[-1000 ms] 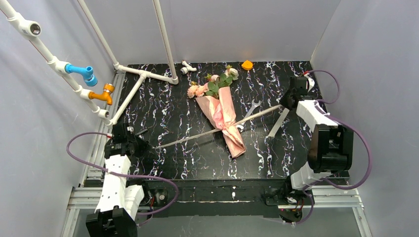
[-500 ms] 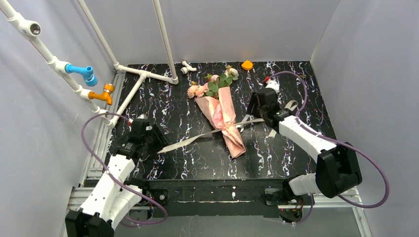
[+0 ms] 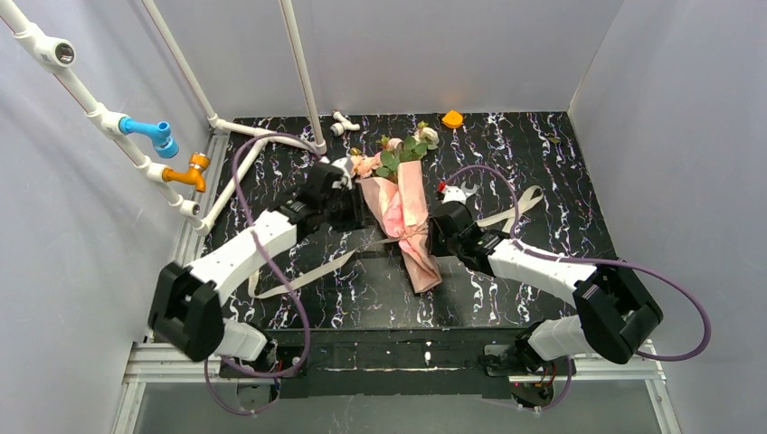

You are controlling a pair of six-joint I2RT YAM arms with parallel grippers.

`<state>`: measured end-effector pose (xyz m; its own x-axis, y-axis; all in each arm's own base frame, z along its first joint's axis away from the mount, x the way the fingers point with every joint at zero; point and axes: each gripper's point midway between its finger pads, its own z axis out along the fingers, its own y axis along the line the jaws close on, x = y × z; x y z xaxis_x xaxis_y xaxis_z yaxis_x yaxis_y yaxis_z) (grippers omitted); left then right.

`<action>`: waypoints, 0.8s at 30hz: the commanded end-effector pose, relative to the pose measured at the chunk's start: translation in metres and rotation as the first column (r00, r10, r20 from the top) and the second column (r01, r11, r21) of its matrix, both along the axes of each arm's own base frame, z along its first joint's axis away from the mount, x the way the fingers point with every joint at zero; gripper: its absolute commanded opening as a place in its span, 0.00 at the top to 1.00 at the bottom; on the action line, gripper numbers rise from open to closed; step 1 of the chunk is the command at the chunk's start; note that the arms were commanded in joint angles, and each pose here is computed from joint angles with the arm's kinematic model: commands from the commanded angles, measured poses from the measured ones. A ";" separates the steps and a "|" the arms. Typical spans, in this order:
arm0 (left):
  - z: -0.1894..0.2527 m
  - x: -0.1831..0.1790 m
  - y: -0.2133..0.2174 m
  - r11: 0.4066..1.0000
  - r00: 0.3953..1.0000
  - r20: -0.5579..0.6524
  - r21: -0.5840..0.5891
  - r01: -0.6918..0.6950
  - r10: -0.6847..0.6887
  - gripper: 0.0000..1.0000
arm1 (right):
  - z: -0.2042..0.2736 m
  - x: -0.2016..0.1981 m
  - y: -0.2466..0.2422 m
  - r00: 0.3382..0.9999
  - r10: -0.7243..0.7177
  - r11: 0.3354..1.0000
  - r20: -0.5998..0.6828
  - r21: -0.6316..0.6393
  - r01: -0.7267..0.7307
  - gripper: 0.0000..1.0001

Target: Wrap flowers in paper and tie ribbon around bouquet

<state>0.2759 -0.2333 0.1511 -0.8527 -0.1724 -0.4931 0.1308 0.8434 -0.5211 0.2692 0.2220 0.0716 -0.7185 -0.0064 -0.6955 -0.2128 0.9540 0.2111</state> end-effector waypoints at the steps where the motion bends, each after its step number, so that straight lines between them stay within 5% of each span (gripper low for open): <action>1: 0.011 0.022 -0.039 0.992 0.992 0.029 -0.041 0.123 -0.122 0.65 | 0.018 -0.006 0.037 0.997 0.063 0.984 0.032 0.165 -0.068 0.69; 5: 0.005 0.033 -0.045 0.991 0.991 0.004 -0.013 0.137 -0.137 0.67 | 0.030 -0.013 0.063 0.985 0.165 0.955 0.047 0.244 -0.172 0.71; 9: 0.016 0.033 -0.044 0.984 0.983 0.045 0.033 0.175 -0.177 0.68 | 0.044 -0.001 0.037 0.993 0.079 0.986 0.088 0.139 -0.090 0.61; 12: 0.027 0.030 -0.049 0.961 0.959 0.101 0.110 0.255 -0.266 0.68 | 0.054 0.012 -0.016 0.986 -0.106 0.994 0.125 0.000 0.107 0.23; 15: 0.027 0.028 -0.056 0.929 0.937 0.111 0.208 0.305 -0.332 0.68 | 0.056 0.032 -0.086 0.914 -0.379 0.917 0.146 -0.074 0.392 0.12; 19: 0.025 0.011 -0.062 0.913 0.917 0.116 0.204 0.354 -0.381 0.69 | 0.011 0.068 -0.155 0.743 -0.663 0.749 -0.089 -0.087 0.657 0.21; 24: 0.004 -0.031 -0.027 0.901 0.914 0.086 0.228 0.369 -0.396 0.69 | -0.042 0.090 -0.169 0.695 -0.692 0.718 -0.196 -0.090 0.690 0.33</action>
<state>0.2655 -0.2771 0.1475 -0.7855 0.2532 -0.5647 0.4892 0.8129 -0.3160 0.3373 0.0532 0.0390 -0.6690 0.4908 -0.5582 0.5303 0.8414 0.1042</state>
